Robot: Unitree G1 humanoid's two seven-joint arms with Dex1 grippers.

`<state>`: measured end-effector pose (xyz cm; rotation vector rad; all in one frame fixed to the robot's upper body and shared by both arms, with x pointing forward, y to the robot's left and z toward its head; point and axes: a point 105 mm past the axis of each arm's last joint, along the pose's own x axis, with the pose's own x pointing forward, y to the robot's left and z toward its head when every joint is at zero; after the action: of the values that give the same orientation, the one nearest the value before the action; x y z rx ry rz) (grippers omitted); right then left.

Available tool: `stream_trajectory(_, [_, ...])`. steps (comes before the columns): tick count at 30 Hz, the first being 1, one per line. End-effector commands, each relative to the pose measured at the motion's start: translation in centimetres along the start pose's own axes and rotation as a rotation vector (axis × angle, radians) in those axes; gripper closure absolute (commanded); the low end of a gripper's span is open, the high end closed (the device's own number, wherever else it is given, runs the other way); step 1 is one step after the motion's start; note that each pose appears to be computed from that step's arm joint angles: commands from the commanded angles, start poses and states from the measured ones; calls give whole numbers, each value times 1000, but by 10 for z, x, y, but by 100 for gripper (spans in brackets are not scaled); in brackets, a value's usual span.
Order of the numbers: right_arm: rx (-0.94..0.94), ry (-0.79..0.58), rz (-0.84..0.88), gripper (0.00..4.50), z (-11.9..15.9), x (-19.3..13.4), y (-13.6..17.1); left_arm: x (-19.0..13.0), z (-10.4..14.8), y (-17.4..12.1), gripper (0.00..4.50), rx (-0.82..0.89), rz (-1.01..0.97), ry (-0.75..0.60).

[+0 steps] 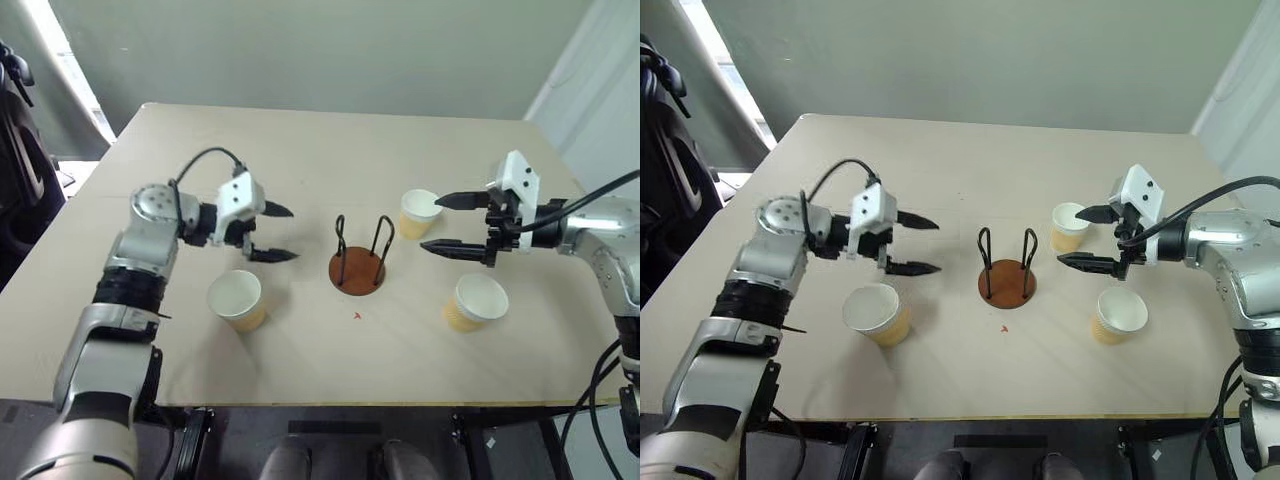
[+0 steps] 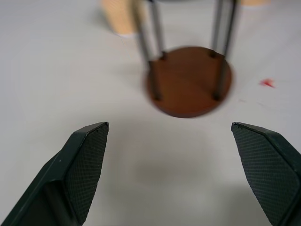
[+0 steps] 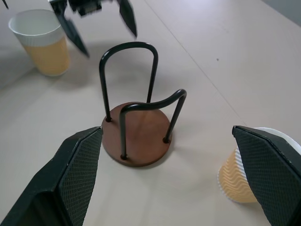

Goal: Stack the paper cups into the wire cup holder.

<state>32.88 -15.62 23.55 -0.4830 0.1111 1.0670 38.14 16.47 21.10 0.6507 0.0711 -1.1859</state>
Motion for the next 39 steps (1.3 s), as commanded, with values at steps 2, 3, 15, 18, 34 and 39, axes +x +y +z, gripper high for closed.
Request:
stream_trajectory(2, [-61,-17,-2,0,11,-1,-2,-7,22,18,3,12,98,-84])
stream_trajectory(3, [-61,-17,-1,0,11,-1,-3,-6,24,19,3,9,107,-96])
stream_trajectory(15, [-189,97,-65,0,-3,12,-27,-15,51,7,3,-16,15,-184])
stream_trajectory(18, [-227,113,-75,0,-6,18,-33,-18,51,1,3,-5,-17,-162])
stream_trajectory(34, [-306,250,-92,0,-32,51,-64,-20,46,-1,3,-2,-8,-132])
stream_trajectory(39, [-328,312,-100,59,-43,53,-70,-19,44,-1,0,-1,-7,-127])
